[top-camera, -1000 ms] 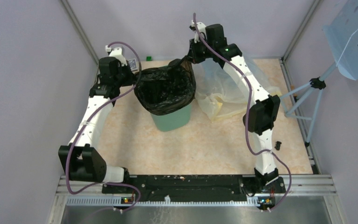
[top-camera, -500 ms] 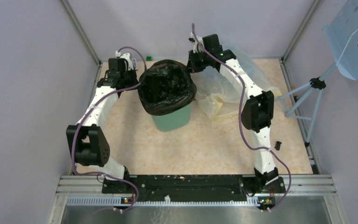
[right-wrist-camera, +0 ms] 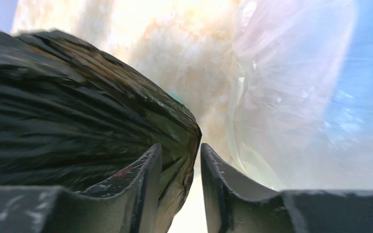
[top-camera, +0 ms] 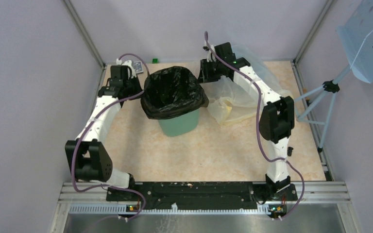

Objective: Put the trash bags into the trash bin

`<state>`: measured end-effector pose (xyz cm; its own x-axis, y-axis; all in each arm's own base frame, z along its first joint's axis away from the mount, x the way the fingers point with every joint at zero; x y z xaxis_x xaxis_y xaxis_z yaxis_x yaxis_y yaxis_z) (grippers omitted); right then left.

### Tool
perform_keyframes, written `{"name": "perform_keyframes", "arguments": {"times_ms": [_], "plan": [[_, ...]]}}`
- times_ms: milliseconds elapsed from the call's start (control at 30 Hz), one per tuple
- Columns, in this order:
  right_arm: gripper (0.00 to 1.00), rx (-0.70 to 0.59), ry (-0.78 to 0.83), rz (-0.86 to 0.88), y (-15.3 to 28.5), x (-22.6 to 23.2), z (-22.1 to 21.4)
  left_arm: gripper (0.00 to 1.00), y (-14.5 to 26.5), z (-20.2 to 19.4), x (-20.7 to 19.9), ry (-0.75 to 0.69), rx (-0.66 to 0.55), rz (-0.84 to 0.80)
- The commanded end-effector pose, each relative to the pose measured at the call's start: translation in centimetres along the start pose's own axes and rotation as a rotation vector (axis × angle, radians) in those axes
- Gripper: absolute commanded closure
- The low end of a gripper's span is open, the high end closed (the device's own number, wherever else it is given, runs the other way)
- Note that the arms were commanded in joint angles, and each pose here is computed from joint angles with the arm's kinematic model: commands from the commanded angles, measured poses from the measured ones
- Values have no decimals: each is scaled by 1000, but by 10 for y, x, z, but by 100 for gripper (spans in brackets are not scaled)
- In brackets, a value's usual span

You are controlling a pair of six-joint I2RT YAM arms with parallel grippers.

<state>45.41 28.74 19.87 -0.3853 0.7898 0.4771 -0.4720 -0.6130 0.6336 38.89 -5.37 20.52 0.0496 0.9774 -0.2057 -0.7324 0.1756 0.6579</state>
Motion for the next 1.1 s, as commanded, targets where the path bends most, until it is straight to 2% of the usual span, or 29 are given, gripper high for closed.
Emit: {"name": "perform_keyframes", "arguments": {"times_ms": [0,100,167,233,367,567,700,833,1067], "plan": [[61,-237,21,-61,84,22,55,81,51,44,6,41,-203,76],[55,-286,-22,-80,106,19,46,70,76,42,10,77,-241,105],[49,-323,-57,-65,121,22,35,67,92,32,16,116,-248,147],[44,-367,-102,-41,134,23,22,60,107,21,15,162,-271,145],[39,-428,-198,48,158,33,-8,46,130,-5,-4,265,-305,30],[35,-396,-330,259,164,52,-56,27,152,-41,-27,440,-315,-126],[33,-399,-418,351,169,59,-71,26,161,-55,-43,564,-304,-237],[33,-383,-466,398,167,62,-77,32,154,-73,-50,713,-243,-294],[37,-373,-547,492,157,67,-78,34,146,-85,-61,821,-224,-419]]}}
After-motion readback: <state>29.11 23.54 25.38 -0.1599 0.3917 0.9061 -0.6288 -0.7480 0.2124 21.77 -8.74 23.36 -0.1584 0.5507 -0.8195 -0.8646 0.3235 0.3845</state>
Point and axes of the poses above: each gripper's point midway between its finger pads, its own y axis back along the fingers, its own x axis along the line the jaws close on, z = x × y, the point moved 2 cm from there along y, back along the fingers, and after that the axes turned 7 degrees about -y, right-handed, at the moved point
